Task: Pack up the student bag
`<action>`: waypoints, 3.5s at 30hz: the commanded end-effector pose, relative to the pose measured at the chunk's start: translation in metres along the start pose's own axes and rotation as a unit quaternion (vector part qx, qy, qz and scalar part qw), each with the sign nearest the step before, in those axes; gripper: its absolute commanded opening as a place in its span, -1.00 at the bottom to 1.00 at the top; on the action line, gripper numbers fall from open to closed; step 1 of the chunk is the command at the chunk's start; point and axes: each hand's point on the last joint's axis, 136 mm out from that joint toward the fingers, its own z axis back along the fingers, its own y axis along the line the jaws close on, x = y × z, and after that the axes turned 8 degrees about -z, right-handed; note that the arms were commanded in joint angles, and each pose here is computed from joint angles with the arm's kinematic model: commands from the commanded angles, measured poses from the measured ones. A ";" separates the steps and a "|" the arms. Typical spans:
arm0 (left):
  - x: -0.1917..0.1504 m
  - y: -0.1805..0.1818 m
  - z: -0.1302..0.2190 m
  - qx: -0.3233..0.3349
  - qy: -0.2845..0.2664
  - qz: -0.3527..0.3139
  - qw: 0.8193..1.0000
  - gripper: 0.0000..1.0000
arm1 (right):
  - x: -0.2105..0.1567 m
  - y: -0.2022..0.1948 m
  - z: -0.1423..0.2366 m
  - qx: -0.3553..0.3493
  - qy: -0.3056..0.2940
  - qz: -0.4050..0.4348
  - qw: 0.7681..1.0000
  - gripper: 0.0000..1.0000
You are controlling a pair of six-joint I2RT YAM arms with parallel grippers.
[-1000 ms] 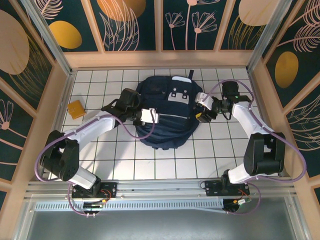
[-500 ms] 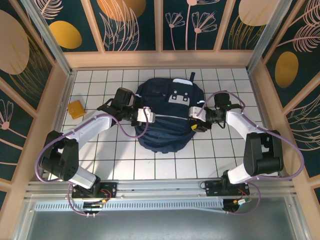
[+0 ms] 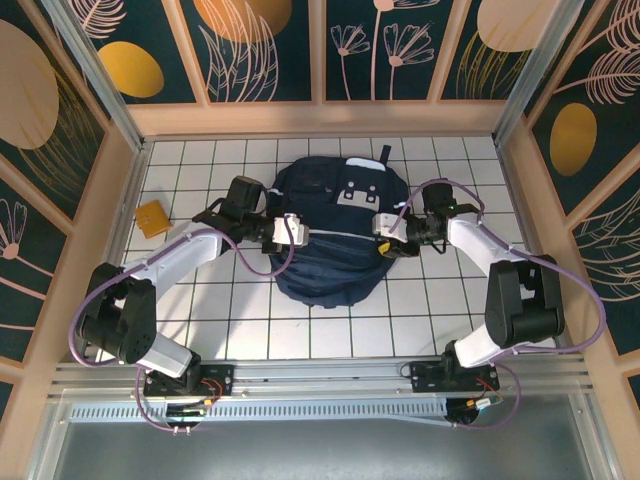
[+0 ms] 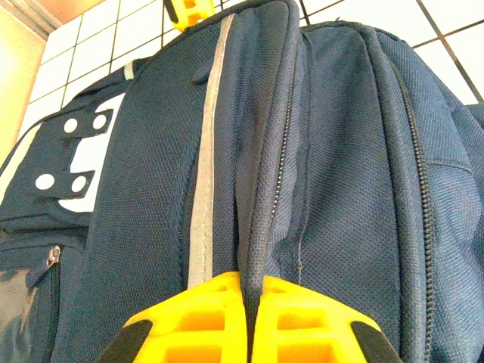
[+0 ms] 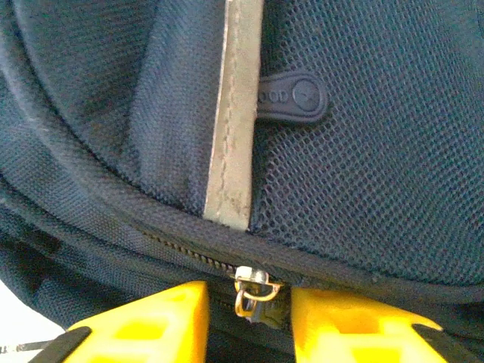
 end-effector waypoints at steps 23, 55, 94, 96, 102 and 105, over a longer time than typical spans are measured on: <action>0.008 0.018 -0.007 0.098 0.033 0.124 0.987 -1.00 | 0.057 0.085 0.024 0.109 -0.013 -0.085 0.990 -1.00; 0.018 0.030 -0.014 0.127 0.021 0.159 0.979 -1.00 | 0.126 0.069 0.012 0.080 -0.138 -0.577 0.801 -0.87; 0.041 0.003 -0.028 0.076 -0.035 0.201 0.976 -1.00 | 0.210 0.086 0.043 0.039 -0.113 -0.292 0.949 -0.18; 0.043 0.005 -0.028 0.070 -0.033 0.194 0.978 -1.00 | 0.178 0.103 0.056 0.010 -0.057 -0.140 0.988 -0.15; 0.052 0.006 -0.031 0.045 -0.052 0.181 0.981 -1.00 | 0.130 0.054 0.079 -0.155 0.013 0.013 0.988 0.06; 0.053 0.006 -0.032 0.034 -0.051 0.181 0.982 -1.00 | 0.109 0.036 0.080 -0.160 0.043 0.033 0.986 0.08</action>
